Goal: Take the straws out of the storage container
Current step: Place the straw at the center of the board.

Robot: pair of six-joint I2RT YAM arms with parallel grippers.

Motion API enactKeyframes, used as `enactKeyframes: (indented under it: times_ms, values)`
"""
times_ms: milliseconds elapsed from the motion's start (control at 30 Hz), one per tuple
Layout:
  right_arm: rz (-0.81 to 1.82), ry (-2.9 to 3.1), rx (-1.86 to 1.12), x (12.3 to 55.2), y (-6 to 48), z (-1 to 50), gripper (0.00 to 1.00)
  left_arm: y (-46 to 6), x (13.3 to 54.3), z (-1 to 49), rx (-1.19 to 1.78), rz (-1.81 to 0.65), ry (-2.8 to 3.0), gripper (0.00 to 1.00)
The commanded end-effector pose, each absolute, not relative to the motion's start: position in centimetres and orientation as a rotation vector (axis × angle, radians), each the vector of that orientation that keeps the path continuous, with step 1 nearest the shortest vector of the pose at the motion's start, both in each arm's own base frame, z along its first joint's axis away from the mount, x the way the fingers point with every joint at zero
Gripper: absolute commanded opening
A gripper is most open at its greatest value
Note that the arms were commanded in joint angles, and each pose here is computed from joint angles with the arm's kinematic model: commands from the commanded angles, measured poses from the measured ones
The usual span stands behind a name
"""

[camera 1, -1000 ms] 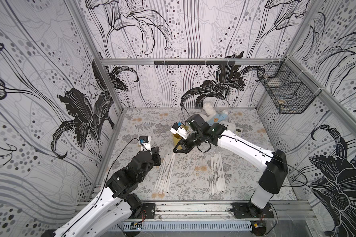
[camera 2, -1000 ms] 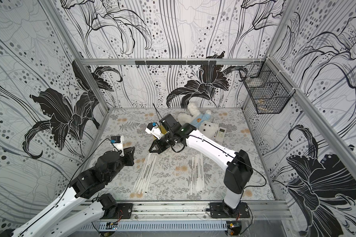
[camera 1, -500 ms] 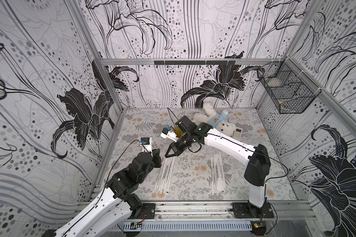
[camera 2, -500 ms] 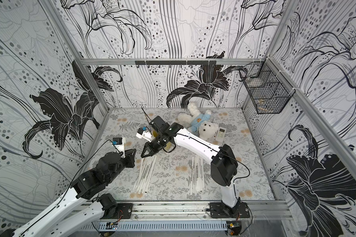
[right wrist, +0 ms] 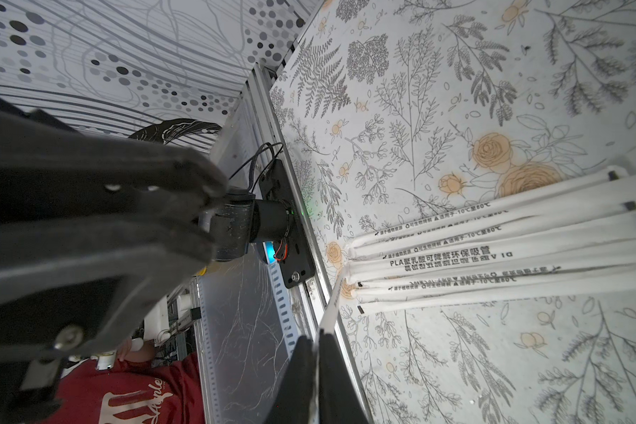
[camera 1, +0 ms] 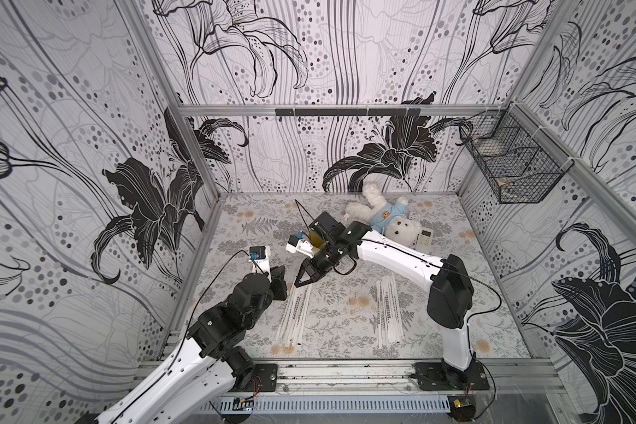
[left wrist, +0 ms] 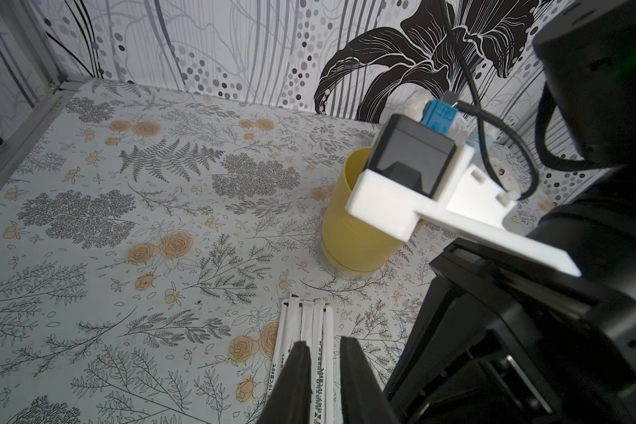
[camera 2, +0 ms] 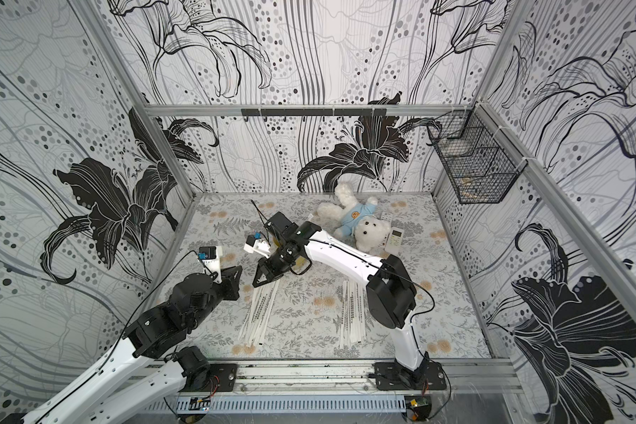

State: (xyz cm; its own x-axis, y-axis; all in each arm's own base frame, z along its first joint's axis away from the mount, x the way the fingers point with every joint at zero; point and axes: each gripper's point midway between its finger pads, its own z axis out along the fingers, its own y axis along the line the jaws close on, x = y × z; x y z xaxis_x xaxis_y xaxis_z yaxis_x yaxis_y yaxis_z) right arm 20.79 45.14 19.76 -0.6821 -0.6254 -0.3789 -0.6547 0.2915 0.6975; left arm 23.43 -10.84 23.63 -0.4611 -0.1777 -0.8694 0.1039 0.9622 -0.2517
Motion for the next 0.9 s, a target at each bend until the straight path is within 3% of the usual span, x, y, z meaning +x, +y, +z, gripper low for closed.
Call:
enactKeyframes:
  times_ms: [0, 367, 700, 867]
  values:
    - [1.329, 2.527, -1.236, 20.9, 45.1, 19.5, 0.18, -11.1, 23.6, 23.9, -0.042, -0.342, 2.004, 0.21]
    - [1.15, 2.571, -1.189, 23.0, 44.9, 18.1, 0.4, -11.1, 23.6, 23.8, -0.043, -0.342, 2.004, 0.22]
    - [1.044, 2.629, -1.171, 24.2, 44.8, 15.6, 0.49, -11.1, 23.6, 23.7, -0.04, -0.342, 2.007, 0.22]
    - [0.97, 2.631, -1.157, 25.2, 44.8, 14.7, 0.61, -11.2, 23.7, 23.7, -0.038, -0.339, 2.009, 0.22]
